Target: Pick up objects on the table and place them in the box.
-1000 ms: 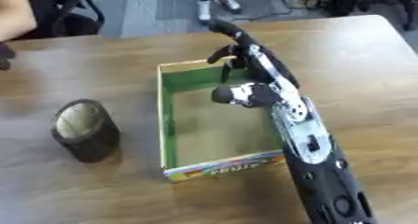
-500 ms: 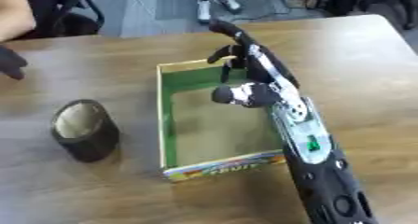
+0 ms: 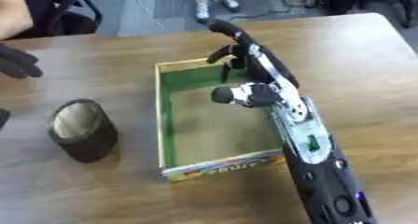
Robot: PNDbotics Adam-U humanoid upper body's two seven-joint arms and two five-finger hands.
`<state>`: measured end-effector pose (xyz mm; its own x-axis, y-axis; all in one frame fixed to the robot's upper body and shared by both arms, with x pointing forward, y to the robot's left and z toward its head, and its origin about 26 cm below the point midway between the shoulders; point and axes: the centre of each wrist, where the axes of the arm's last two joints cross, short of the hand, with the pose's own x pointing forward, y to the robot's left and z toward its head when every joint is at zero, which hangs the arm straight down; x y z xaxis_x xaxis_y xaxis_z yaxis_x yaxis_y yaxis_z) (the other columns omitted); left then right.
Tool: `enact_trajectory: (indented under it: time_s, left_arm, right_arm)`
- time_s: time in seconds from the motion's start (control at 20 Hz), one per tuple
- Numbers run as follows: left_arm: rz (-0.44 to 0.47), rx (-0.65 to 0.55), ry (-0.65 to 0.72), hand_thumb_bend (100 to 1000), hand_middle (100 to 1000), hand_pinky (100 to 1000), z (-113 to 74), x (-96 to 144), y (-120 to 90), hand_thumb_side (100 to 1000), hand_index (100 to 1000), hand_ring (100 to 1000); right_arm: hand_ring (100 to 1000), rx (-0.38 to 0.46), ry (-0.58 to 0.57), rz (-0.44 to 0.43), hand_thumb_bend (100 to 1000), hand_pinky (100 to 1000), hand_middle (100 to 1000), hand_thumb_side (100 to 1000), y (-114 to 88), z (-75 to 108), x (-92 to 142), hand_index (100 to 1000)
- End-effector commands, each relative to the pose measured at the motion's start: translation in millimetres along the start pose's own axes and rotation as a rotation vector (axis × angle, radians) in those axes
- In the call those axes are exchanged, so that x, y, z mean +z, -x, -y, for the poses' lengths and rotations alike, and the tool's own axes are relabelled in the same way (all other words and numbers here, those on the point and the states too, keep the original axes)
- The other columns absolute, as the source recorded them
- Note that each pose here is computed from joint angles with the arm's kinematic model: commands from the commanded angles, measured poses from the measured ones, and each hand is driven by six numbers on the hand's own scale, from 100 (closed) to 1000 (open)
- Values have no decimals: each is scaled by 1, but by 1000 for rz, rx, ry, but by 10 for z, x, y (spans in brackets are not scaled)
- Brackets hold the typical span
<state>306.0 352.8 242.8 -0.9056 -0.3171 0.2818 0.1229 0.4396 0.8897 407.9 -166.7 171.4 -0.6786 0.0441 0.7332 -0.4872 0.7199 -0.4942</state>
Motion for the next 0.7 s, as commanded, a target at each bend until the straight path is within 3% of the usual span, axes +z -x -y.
enact_trajectory:
  time_s: [0.05, 0.7]
  left_arm:
    - [264, -269, 376, 100, 741, 847, -70, -26, -31, 309, 808, 746]
    - [213, -292, 415, 113, 740, 841, -51, -8, 44, 303, 820, 726]
  right_arm:
    - [653, 17, -6, 29, 1000, 389, 940, 541, -80, 43, -78, 992]
    - [653, 16, -10, 33, 1000, 389, 940, 541, -87, 33, -89, 992]
